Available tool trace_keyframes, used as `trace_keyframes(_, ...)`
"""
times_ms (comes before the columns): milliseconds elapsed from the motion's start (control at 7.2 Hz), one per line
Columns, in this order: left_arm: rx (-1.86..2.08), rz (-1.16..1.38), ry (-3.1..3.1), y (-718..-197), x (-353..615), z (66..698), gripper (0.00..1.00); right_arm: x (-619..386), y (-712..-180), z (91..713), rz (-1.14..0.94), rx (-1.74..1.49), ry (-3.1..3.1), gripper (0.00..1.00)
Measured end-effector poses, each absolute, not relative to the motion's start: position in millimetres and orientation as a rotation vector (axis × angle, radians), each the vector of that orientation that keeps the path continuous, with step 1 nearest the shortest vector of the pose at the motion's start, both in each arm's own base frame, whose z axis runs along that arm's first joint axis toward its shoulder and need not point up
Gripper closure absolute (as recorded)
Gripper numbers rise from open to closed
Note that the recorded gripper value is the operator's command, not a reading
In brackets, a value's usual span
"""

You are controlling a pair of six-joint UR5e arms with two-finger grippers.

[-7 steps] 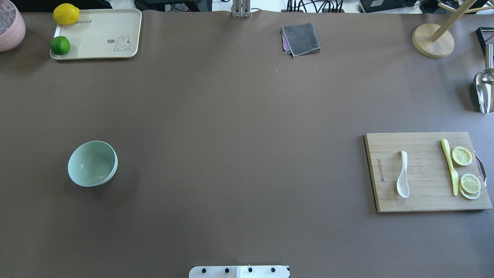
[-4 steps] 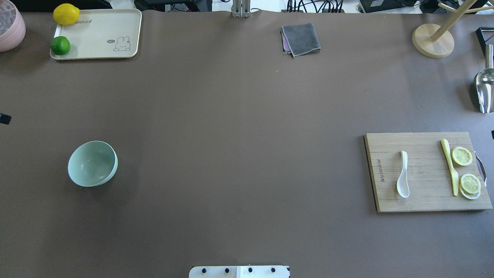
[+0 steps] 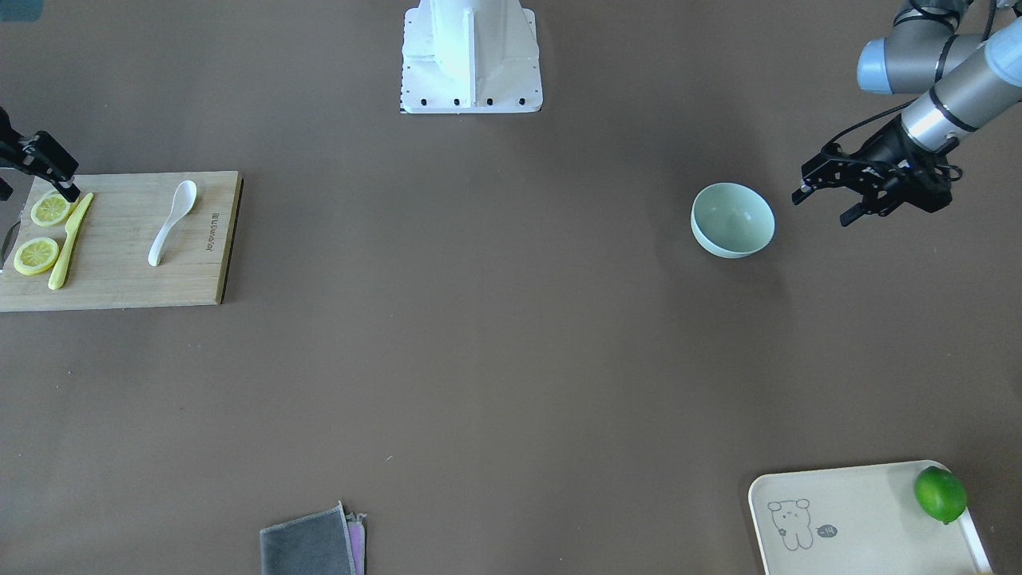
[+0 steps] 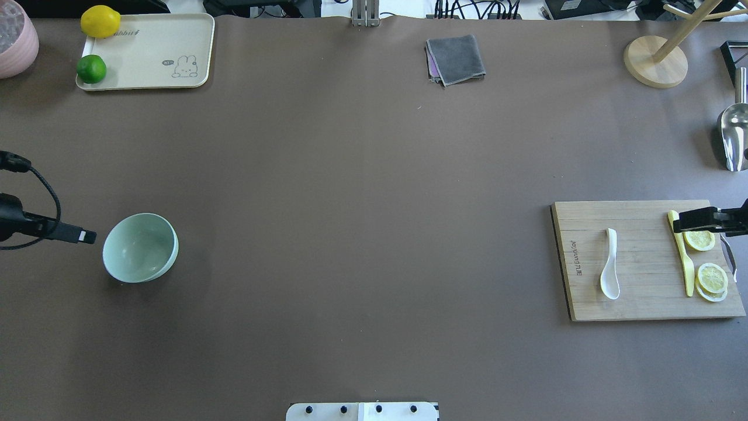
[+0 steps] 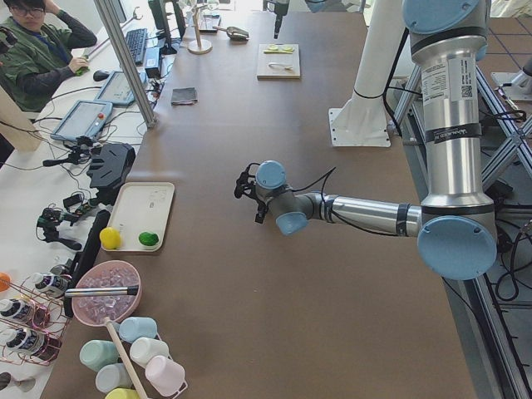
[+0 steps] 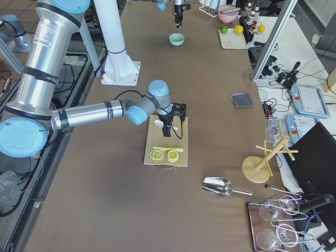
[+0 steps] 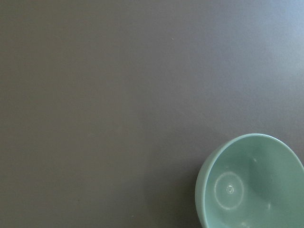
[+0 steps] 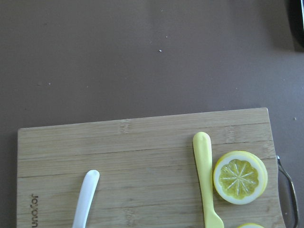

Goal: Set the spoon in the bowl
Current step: 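Reach the left gripper to the pale green bowl and grip its rim, then slide the bowl to table center with left gripper while right gripper nears board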

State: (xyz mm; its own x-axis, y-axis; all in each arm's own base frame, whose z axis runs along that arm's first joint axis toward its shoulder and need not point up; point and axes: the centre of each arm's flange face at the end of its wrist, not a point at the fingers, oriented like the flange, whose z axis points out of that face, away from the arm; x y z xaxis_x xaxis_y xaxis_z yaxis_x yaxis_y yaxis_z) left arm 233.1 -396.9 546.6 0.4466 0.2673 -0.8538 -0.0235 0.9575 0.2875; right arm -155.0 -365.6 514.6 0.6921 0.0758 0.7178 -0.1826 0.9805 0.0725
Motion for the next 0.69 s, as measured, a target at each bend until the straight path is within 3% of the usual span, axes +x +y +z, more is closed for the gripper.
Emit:
trace_keyframes(139,0.25,0.17,1.102,-388.7,259.8,546.6,0.66,-160.5,-363.7,513.6,0.144,0.144,-0.797,0.01)
trace_keyframes(278,0.251,0.165,1.104,-384.9,277.7,545.2,0.89,-162.4,-363.1,513.3,0.142,0.145,-0.798,0.01)
trace_keyframes(417,0.251,0.164,1.102,-385.1,289.7,546.2,1.0,-163.1,-363.0,513.3,0.142,0.146,-0.799,0.01)
trace_keyframes(694,0.261,0.163,1.109,-392.4,305.4,539.3,1.0,-163.6,-363.0,513.2,0.142,0.147,-0.798,0.0)
